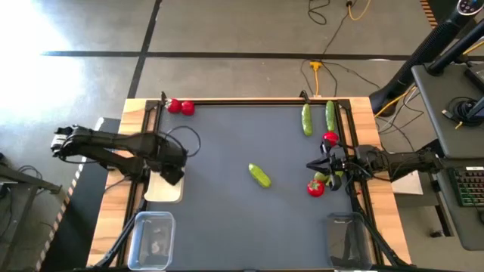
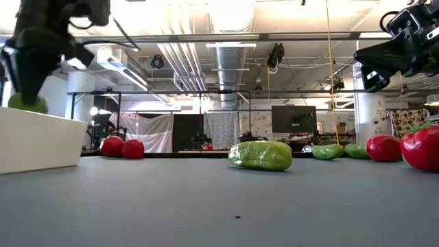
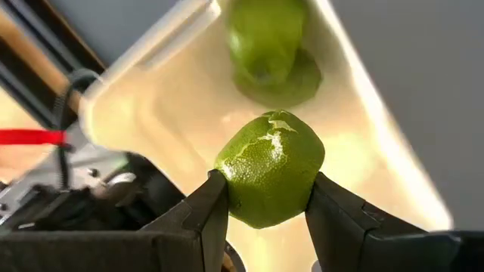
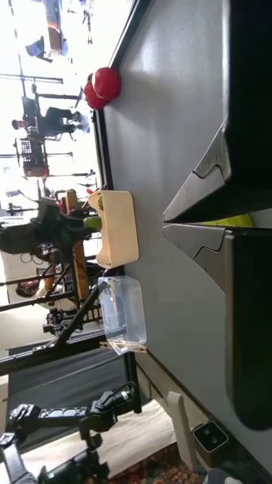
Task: Sort produce into baskets
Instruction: Put the green lime into the white bin
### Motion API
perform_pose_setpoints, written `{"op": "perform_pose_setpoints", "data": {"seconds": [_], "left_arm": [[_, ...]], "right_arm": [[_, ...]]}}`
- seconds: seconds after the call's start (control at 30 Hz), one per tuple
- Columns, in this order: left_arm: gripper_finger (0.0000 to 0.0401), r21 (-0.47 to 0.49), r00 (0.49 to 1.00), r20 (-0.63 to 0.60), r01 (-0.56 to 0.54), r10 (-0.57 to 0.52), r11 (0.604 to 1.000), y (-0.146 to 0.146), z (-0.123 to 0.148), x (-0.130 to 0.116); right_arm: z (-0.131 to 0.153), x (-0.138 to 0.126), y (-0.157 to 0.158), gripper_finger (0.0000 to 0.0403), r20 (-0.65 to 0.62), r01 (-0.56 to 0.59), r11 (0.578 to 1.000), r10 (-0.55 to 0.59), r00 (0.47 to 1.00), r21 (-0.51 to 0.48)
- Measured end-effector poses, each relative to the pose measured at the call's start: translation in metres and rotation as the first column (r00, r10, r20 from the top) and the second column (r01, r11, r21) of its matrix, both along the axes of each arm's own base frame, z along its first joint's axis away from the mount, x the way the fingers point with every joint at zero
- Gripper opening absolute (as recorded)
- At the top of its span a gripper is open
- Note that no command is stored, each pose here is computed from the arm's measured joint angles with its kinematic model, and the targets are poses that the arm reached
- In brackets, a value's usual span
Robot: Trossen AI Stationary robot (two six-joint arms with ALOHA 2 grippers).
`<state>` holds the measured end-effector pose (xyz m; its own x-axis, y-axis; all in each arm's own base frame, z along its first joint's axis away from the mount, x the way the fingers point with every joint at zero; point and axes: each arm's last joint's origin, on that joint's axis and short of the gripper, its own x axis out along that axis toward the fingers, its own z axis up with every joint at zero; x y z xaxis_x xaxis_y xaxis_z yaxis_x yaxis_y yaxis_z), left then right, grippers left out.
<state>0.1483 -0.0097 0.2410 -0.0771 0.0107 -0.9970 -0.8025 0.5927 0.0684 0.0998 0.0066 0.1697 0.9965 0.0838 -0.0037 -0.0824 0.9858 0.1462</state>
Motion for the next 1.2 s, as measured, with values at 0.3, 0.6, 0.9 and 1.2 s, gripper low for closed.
{"op": "perform_pose_setpoints", "data": {"seconds": [0.3,0.6,0.9,1.2], "left_arm": [[0.0140,-0.011,1.000,-0.028,-0.009,0.008,1.000,-0.005,-0.040,0.007],[0.0208,0.045,0.997,-0.081,-0.003,0.006,0.999,-0.004,-0.046,0.013],[0.0247,0.306,1.000,0.013,0.020,-0.025,0.952,0.002,0.004,0.034],[0.0246,0.453,0.901,0.303,0.151,-0.311,0.879,0.003,0.041,0.083]], "right_arm": [[0.000,0.000,0.000,0.0009,0.000,0.000,1.000,0.000,1.000,0.000],[0.000,0.000,0.000,0.0009,0.000,0.000,1.000,0.000,1.000,0.000],[0.000,0.000,0.000,0.0009,0.000,0.000,1.000,0.000,1.000,0.000],[0.000,0.000,0.000,0.0009,0.000,0.001,1.000,-0.001,1.000,0.000]]}}
